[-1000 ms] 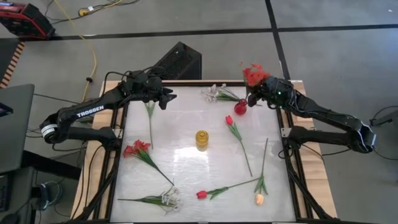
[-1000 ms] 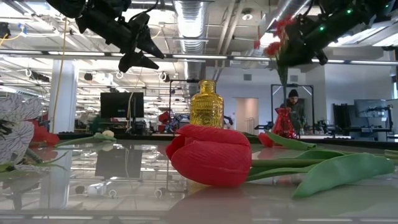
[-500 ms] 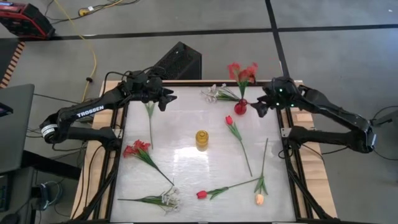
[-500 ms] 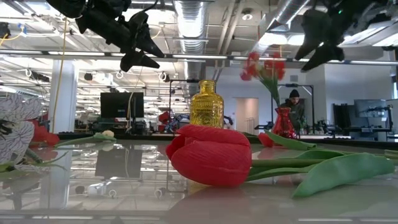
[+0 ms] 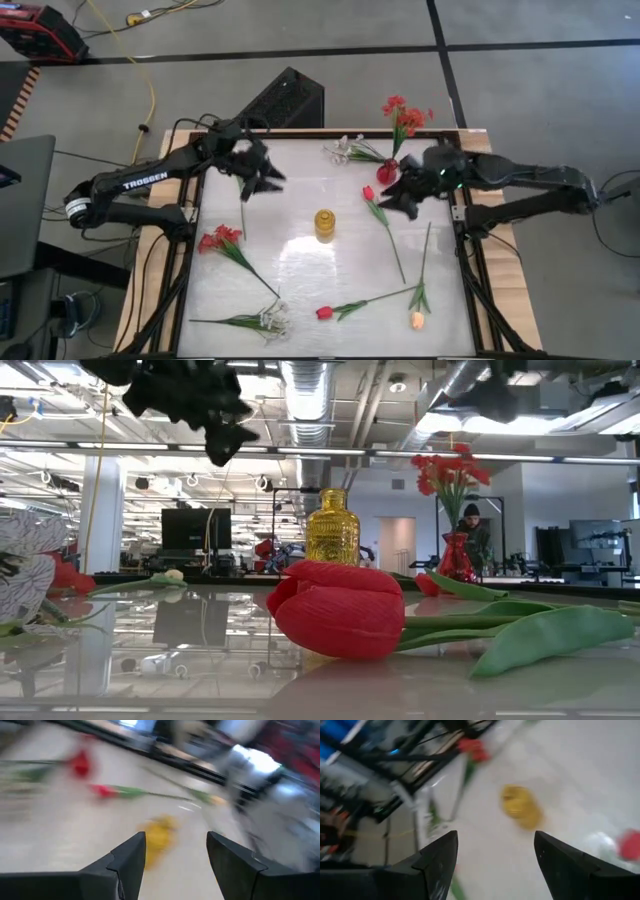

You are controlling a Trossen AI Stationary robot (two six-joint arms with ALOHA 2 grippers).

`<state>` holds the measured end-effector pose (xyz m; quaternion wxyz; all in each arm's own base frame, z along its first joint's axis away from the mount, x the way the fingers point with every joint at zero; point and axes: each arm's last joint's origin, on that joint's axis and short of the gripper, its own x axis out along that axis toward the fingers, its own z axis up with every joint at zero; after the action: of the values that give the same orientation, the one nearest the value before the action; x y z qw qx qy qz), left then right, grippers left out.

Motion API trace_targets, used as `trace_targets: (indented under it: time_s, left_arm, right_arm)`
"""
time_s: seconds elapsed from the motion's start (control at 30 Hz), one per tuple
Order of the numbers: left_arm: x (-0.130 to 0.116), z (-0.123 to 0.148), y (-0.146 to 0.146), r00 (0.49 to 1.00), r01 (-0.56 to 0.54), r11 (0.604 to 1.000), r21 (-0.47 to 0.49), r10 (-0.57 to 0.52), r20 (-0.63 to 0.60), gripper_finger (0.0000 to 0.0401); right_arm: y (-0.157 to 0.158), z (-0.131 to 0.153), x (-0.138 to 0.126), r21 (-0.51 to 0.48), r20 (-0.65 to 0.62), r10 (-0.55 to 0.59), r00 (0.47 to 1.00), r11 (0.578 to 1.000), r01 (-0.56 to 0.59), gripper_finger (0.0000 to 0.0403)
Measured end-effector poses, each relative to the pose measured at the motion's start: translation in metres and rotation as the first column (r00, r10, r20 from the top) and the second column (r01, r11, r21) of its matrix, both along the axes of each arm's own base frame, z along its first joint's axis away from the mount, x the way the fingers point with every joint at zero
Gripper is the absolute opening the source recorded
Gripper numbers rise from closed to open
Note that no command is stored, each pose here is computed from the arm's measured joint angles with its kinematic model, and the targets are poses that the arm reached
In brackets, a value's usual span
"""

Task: Sort flowers into vase by color
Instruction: Put the red flowers into the red vase

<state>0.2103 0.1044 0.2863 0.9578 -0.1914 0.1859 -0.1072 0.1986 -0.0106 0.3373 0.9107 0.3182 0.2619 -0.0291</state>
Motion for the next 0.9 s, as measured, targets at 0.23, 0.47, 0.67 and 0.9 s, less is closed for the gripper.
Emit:
trace_targets:
  time_s: [0.23,0.47,0.67,0.9]
  left_arm:
    - [0.009,-0.015,-0.053,0.959,0.248,0.968,0.028,-0.242,-0.146,0.0176]
    - [-0.002,-0.036,-0.100,0.841,0.377,0.924,0.060,-0.314,-0.440,0.0171]
    - [-0.013,-0.044,-0.142,0.744,0.521,0.831,0.196,-0.329,-0.582,0.0171]
    - [-0.016,-0.058,-0.161,0.681,0.641,0.665,0.383,-0.261,-0.684,0.0171]
  right_arm:
    - [0.023,-0.018,0.039,-0.089,-0.003,0.161,0.987,0.983,-0.161,0.0289]
    - [0.024,-0.046,0.063,-0.237,-0.118,0.265,0.957,0.928,-0.286,0.0289]
    - [0.025,-0.074,0.085,-0.233,-0.208,0.280,0.937,0.916,-0.326,0.0289]
    - [0.035,-0.094,0.104,-0.090,-0.225,0.247,0.943,0.958,-0.273,0.0289]
